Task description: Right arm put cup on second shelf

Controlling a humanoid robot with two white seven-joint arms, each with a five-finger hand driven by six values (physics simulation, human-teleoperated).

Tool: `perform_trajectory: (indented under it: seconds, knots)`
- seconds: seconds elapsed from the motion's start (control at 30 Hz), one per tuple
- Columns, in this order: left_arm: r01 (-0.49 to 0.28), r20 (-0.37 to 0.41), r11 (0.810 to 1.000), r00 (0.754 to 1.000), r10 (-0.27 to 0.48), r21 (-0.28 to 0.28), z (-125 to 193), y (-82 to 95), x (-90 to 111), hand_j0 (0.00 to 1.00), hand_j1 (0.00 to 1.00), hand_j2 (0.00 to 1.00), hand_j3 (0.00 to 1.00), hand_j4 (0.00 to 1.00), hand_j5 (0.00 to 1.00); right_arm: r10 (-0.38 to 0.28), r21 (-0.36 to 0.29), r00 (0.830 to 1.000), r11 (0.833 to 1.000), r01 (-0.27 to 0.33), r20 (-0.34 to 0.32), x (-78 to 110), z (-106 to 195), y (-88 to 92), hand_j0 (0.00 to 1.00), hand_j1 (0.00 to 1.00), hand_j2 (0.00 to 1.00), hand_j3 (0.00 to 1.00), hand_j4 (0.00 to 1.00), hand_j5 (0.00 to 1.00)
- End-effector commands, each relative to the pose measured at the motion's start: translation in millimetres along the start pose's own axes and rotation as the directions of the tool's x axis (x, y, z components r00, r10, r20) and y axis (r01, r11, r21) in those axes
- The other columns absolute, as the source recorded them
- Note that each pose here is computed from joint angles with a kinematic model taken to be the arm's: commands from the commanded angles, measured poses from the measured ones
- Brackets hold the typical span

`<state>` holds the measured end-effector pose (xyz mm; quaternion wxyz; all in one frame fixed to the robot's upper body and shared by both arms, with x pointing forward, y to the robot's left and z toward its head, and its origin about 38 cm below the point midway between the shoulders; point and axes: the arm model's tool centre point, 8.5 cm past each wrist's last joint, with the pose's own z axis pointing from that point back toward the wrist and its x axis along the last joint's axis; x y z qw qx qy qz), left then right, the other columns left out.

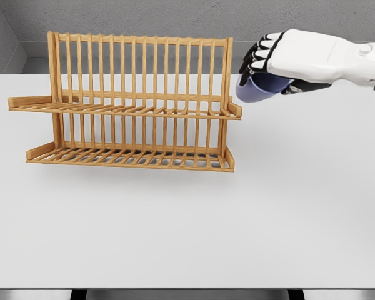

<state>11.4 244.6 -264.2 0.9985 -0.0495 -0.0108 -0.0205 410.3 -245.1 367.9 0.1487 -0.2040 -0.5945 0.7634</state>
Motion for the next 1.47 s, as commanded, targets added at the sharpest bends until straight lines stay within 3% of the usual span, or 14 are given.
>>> perform_trajectory:
  seconds: [0.0, 0.7, 0.77, 0.8, 0.83, 0.93, 1.03, 1.1, 1.13, 1.17, 1.23, 1.33, 1.4, 1.43]
  knots:
    - [0.0, 0.0, 1.0, 1.0, 0.0, 0.001, 0, 0.1, 0, 1.0, 1.0, 1.0, 1.0, 1.0, 1.0, -0.003, -0.019, 1.0, 1.0, 0.003, 0.025, 4.5, -7, -2.1, 0.65, 0.65, 0.65, 0.65, 0.65, 0.65]
    - [-0.001, 0.0, 1.0, 1.0, 0.001, 0.001, 0, 0.1, 0, 1.0, 1.0, 1.0, 1.0, 1.0, 1.0, -0.015, -0.008, 0.993, 1.0, 0.016, 0.114, 22.7, -39, 3.6, 0.65, 0.65, 0.65, 0.65, 0.65, 0.65]
    - [-0.001, 0.0, 1.0, 1.0, 0.001, -0.001, 0, 0.0, 0, 1.0, 1.0, 1.0, 1.0, 1.0, 1.0, -0.016, -0.005, 0.993, 1.0, 0.017, 0.117, 23.4, -40, 4.8, 0.68, 0.68, 0.68, 0.68, 0.68, 0.68]
    - [-0.001, 0.0, 1.0, 1.0, 0.001, -0.001, 0, 0.0, 0, 1.0, 1.0, 1.0, 1.0, 1.0, 1.0, -0.019, -0.001, 0.993, 1.0, 0.019, 0.119, 23.9, -41, 6.0, 0.79, 0.79, 0.79, 0.79, 0.79, 0.79]
    - [0.0, -0.002, 1.0, 1.0, 0.0, 0.0, 0, 0.1, -1, 1.0, 1.0, 1.0, 1.0, 1.0, 1.0, -0.02, 0.002, 0.992, 1.0, 0.02, 0.121, 24.5, -41, 7.2, 1.0, 1.0, 1.0, 1.0, 1.0, 1.0]
    - [0.0, 0.0, 1.0, 1.0, 0.0, -0.001, 0, 0.0, 0, 1.0, 1.0, 1.0, 1.0, 1.0, 1.0, -0.017, 0.001, 0.993, 1.0, 0.017, 0.121, 24.1, -40, 6.5, 1.0, 1.0, 1.0, 1.0, 1.0, 1.0]
    - [-0.001, 0.0, 1.0, 1.0, 0.001, -0.001, 0, 0.0, 0, 1.0, 1.0, 1.0, 1.0, 1.0, 1.0, 0.007, -0.03, 0.995, 1.0, -0.004, 0.099, 18.2, -32, -7.7, 1.0, 1.0, 1.0, 1.0, 1.0, 1.0]
    - [0.0, 0.0, 1.0, 1.0, 0.0, 0.001, 0, 0.1, 0, 1.0, 1.0, 1.0, 1.0, 1.0, 1.0, 0.087, -0.162, 0.995, 0.984, -0.079, 0.043, 3.8, 8, -44.8, 1.0, 1.0, 1.0, 1.0, 1.0, 1.0]
    - [0.0, 0.0, 1.0, 1.0, 0.0, 0.001, 0, 0.1, 0, 1.0, 1.0, 1.0, 1.0, 1.0, 1.0, 0.078, -0.188, 0.997, 0.979, -0.075, 0.008, -2.7, 25, -46.6, 1.0, 1.0, 1.0, 1.0, 1.0, 1.0]
    - [0.0, 0.0, 1.0, 1.0, 0.0, -0.001, 0, 0.0, 0, 1.0, 1.0, 1.0, 1.0, 1.0, 1.0, 0.034, -0.206, 0.993, 0.977, -0.056, -0.11, -22.0, 68, -37.0, 1.0, 1.0, 1.0, 1.0, 1.0, 1.0]
    - [0.0, 0.0, 1.0, 1.0, 0.0, -0.001, 0, 0.0, 0, 1.0, 1.0, 1.0, 1.0, 1.0, 1.0, -0.173, -0.236, 0.928, 0.967, 0.097, -0.329, -65.7, 147, 29.2, 1.0, 1.0, 1.0, 1.0, 1.0, 1.0]
    - [0.0, 0.0, 1.0, 1.0, 0.0, -0.001, 0, 0.0, 0, 1.0, 1.0, 1.0, 1.0, 1.0, 1.0, -0.349, -0.254, 0.885, 0.927, 0.277, -0.308, -47.5, 138, 110.6, 1.0, 1.0, 1.0, 1.0, 1.0, 1.0]
    - [-0.001, 0.0, 1.0, 1.0, 0.001, -0.001, 0, 0.0, 0, 1.0, 1.0, 1.0, 1.0, 1.0, 1.0, -0.375, -0.27, 0.878, 0.915, 0.299, -0.297, -45.2, 133, 118.8, 1.0, 1.0, 1.0, 1.0, 1.0, 1.0]
    - [0.0, 0.0, 1.0, 1.0, 0.0, -0.001, 0, 0.0, 0, 1.0, 1.0, 1.0, 1.0, 1.0, 1.0, -0.401, -0.305, 0.874, 0.898, 0.317, -0.273, -41.9, 124, 123.9, 1.0, 1.0, 1.0, 1.0, 1.0, 1.0]
